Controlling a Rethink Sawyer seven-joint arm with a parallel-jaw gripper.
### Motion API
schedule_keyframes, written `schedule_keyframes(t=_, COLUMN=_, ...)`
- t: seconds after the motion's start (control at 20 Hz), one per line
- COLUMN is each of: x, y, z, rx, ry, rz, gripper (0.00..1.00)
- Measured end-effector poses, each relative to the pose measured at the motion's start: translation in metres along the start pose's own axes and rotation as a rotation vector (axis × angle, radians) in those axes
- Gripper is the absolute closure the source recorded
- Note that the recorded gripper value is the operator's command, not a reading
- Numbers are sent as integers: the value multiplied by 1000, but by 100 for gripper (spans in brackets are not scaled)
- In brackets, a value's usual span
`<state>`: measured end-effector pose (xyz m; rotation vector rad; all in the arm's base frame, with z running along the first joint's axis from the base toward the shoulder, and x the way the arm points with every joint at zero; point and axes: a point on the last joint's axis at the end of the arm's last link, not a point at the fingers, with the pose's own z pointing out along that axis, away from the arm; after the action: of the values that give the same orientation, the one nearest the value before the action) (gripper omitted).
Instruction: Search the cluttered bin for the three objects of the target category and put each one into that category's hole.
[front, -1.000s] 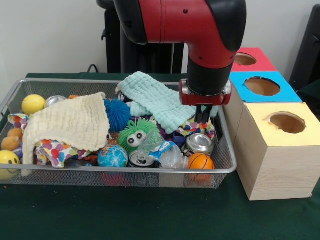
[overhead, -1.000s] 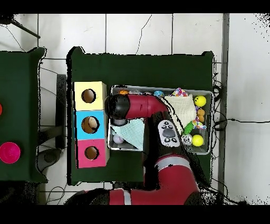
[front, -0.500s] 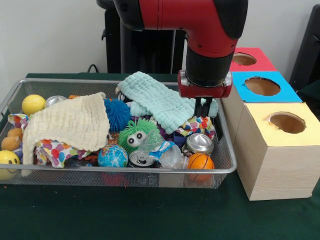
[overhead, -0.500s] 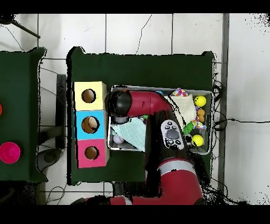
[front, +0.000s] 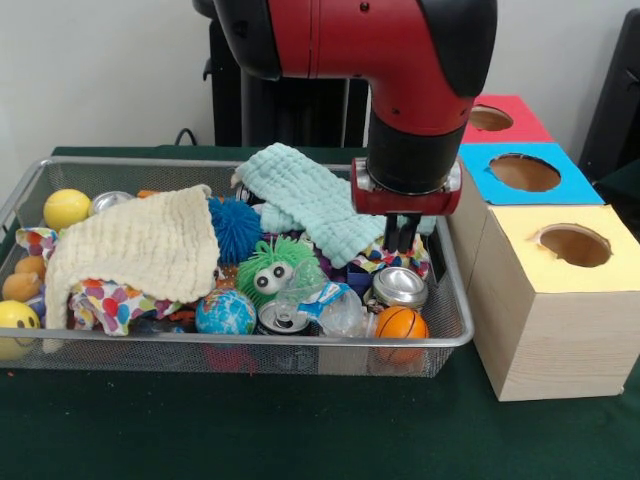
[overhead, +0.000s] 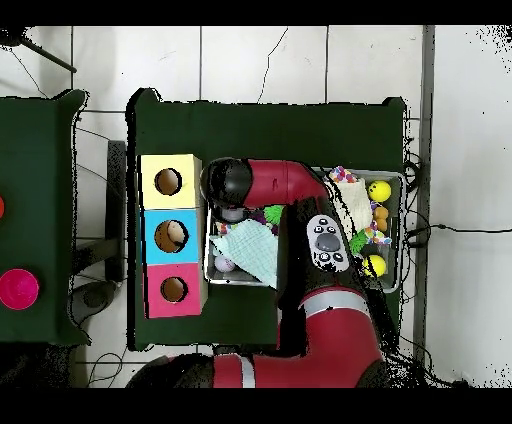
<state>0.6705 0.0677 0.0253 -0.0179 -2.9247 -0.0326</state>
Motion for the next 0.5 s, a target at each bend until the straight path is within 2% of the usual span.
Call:
schedule_keyframes(t=0.3, x=-8, y=0, z=10, rx=-3, ry=21, rz=-1, gripper=100)
schedule_keyframes(t=0.5, x=-12, y=-1, z=14, rx=-19, ry=24, rz=1, gripper=100)
